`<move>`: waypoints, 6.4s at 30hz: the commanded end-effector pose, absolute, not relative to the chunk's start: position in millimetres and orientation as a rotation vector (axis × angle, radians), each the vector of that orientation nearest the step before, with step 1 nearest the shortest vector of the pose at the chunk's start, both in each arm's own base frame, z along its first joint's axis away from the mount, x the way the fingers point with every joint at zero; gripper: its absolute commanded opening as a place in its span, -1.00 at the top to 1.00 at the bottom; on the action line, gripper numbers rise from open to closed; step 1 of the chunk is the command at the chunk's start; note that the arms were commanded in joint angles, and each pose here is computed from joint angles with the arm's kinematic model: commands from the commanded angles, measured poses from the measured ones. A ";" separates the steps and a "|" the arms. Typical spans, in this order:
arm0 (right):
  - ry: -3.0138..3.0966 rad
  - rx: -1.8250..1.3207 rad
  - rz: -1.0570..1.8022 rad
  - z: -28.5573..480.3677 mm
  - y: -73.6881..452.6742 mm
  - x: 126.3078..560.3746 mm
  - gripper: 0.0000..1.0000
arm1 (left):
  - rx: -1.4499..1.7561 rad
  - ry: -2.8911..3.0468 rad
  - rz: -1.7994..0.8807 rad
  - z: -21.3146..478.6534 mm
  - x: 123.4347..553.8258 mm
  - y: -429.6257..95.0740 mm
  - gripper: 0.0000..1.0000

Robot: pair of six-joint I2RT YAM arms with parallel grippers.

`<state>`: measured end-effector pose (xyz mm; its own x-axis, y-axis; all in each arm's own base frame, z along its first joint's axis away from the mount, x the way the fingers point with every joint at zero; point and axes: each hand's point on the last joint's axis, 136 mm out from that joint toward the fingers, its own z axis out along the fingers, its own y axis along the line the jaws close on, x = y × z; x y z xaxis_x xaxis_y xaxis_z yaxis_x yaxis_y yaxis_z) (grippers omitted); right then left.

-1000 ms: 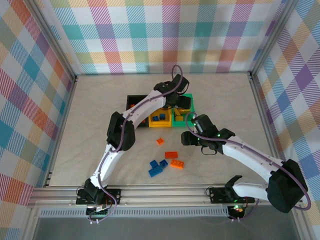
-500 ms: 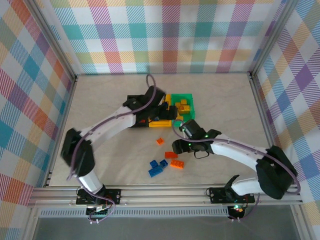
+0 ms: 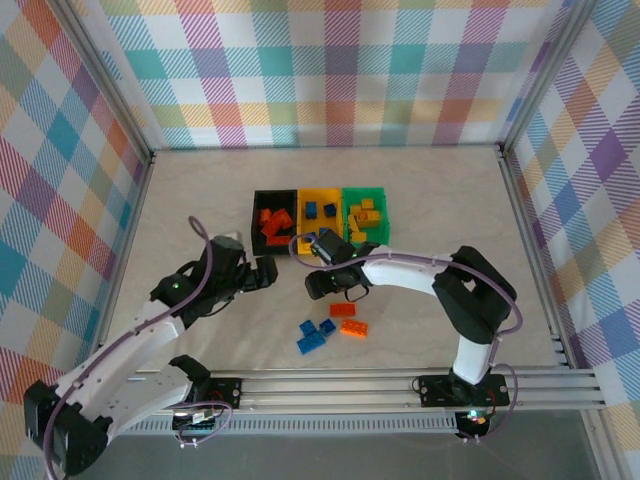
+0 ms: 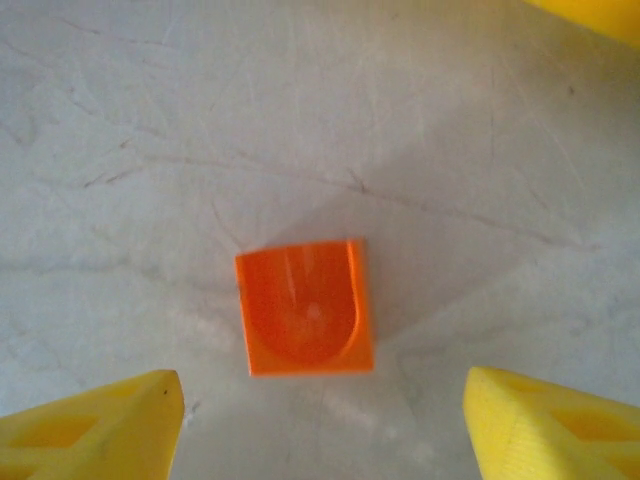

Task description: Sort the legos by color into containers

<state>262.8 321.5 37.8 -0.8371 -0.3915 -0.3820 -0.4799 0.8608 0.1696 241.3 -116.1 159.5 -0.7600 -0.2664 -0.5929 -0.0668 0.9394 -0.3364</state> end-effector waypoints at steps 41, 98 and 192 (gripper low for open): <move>2.392 -0.693 0.549 151.5 454.8 420.7 0.23 | -0.389 2.515 -0.544 122.3 217.9 -112.0 -1.00; 2.460 -0.349 0.463 165.9 249.1 276.8 -0.68 | 0.953 2.734 -0.092 26.2 117.6 -256.5 -0.36; 2.924 -0.774 0.448 17.3 237.4 131.9 0.12 | -0.081 2.620 -0.574 140.9 250.9 -181.6 -0.87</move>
<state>124.5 222.3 18.6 -0.8779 -0.4658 -0.1112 -0.4786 0.8459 0.2354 270.4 -195.4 152.6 -0.8847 -0.1235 -0.4495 0.0836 0.9065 -0.4138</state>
